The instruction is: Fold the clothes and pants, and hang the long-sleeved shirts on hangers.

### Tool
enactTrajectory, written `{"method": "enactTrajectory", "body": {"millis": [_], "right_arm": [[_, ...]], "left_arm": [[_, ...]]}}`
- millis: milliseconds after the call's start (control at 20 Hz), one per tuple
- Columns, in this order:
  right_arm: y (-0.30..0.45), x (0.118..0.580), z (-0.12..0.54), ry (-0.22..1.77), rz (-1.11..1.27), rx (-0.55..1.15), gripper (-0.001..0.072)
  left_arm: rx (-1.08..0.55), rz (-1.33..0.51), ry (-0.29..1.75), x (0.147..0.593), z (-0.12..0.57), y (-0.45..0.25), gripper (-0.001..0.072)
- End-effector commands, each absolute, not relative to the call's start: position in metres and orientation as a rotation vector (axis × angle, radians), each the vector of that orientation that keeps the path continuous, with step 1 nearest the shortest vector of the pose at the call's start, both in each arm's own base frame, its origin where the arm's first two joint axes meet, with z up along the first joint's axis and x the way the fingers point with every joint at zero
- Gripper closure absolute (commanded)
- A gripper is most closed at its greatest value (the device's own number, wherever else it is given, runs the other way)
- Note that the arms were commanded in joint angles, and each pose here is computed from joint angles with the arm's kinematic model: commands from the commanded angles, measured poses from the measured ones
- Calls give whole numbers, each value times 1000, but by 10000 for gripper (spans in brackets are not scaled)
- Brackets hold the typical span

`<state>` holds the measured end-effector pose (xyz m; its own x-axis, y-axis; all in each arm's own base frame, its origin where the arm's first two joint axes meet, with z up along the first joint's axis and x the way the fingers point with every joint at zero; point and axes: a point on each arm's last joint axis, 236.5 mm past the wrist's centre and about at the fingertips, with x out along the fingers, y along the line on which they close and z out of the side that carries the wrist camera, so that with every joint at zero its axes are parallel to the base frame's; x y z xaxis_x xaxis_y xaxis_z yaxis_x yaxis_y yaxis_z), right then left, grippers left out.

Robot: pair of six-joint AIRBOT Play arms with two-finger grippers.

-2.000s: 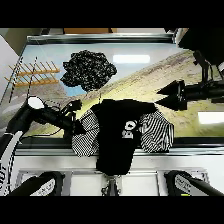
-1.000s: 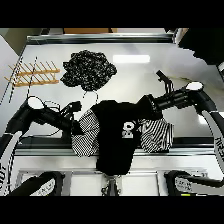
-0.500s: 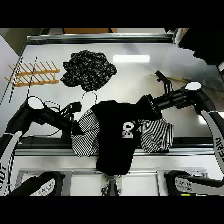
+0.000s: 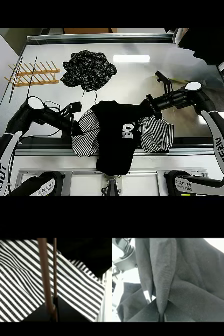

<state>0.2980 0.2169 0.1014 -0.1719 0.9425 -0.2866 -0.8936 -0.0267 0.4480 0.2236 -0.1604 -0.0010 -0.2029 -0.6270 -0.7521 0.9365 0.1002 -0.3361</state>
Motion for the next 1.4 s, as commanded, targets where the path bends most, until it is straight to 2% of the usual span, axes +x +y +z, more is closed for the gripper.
{"method": "enactTrajectory", "body": {"millis": [0,150,200,250,300,600,800,950,1150,1300,1350], "right_arm": [[217,298,100,629,1626,102,692],[217,298,100,629,1626,102,693],[217,298,100,629,1626,102,694],[217,298,100,629,1626,102,694],[217,298,100,629,1626,102,694],[217,298,100,629,1626,102,696],[217,299,100,628,1625,102,698],[216,302,105,608,1604,86,698],[209,314,143,483,1524,35,699],[201,317,177,394,1446,-30,698],[198,320,187,366,1405,-53,698]], "left_arm": [[390,-1498,964,226,4,-167,695],[381,-1468,974,230,3,-166,689],[369,-1450,984,232,3,-166,503],[334,-1402,1014,237,1,-166,275],[294,-1343,1043,243,0,-166,257],[99,-1106,1131,267,2,-141,258],[91,-978,1037,278,32,-112,258],[33,-793,961,288,64,-87,258],[-136,-507,853,300,108,-55,258],[-228,-426,806,293,131,-56,260],[-271,-401,797,291,137,-56,283]]}}
